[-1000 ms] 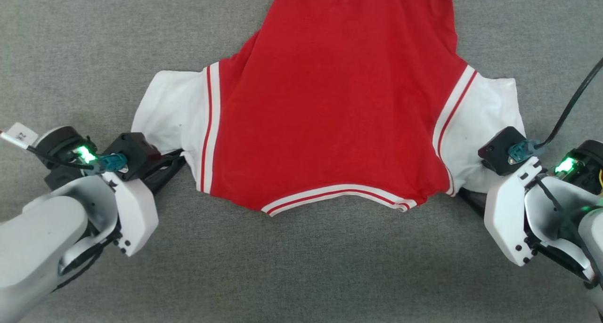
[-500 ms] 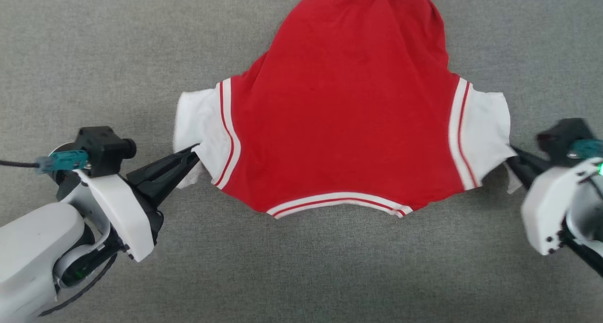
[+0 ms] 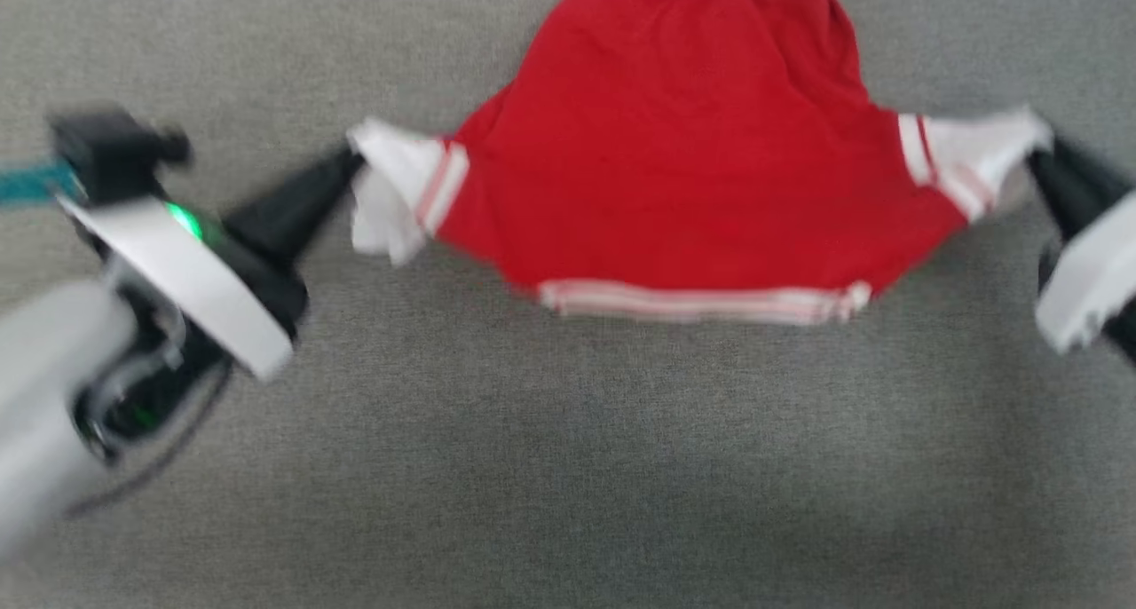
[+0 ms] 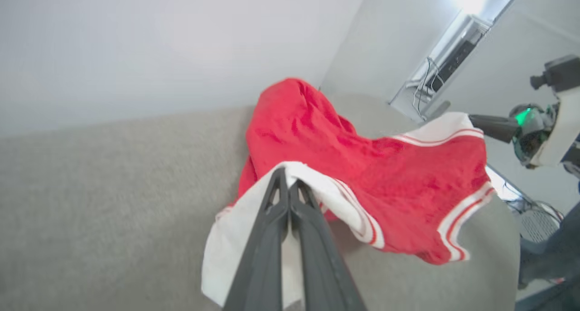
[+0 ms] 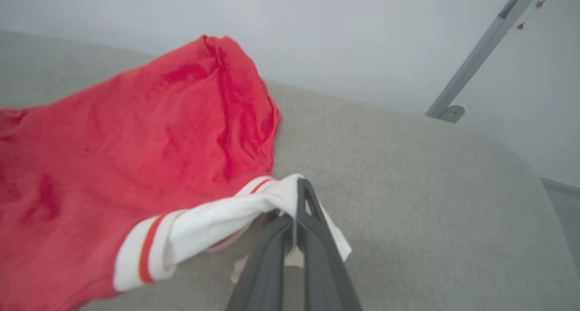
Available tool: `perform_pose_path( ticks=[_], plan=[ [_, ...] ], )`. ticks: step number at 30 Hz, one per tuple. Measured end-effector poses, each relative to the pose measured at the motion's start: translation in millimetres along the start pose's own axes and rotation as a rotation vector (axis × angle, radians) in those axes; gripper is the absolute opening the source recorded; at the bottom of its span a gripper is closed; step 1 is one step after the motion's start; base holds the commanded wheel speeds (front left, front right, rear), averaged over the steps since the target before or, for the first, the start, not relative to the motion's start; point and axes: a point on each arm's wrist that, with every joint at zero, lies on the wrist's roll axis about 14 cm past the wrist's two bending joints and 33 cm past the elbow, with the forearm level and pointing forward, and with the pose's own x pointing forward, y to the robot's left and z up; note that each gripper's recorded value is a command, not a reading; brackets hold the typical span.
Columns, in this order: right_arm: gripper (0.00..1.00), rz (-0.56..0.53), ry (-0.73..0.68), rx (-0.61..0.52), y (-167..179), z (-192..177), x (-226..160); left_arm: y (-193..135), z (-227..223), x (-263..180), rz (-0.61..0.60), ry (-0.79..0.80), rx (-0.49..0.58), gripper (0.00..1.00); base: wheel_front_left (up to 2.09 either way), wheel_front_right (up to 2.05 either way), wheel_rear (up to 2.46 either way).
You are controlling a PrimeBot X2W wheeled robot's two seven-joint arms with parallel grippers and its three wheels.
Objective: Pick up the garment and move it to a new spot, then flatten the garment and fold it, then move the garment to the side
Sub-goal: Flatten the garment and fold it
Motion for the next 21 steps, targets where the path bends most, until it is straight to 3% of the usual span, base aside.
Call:
perform_pose_path(
  ticks=[13,18,21],
  plan=[
    [0.00,-0.093,-0.376,0.170,-27,157,108,107,132,68,0.230,-0.329,-0.047,0.00,0.00,0.00,0.00],
    [0.00,-0.155,-0.559,0.190,-40,220,121,125,202,76,0.279,-0.519,-0.027,0.00,0.00,0.00,0.00],
    [0.00,-0.216,-0.707,0.202,-57,266,107,121,257,66,0.275,-0.675,-0.045,0.00,0.00,0.00,0.00]
  ],
)
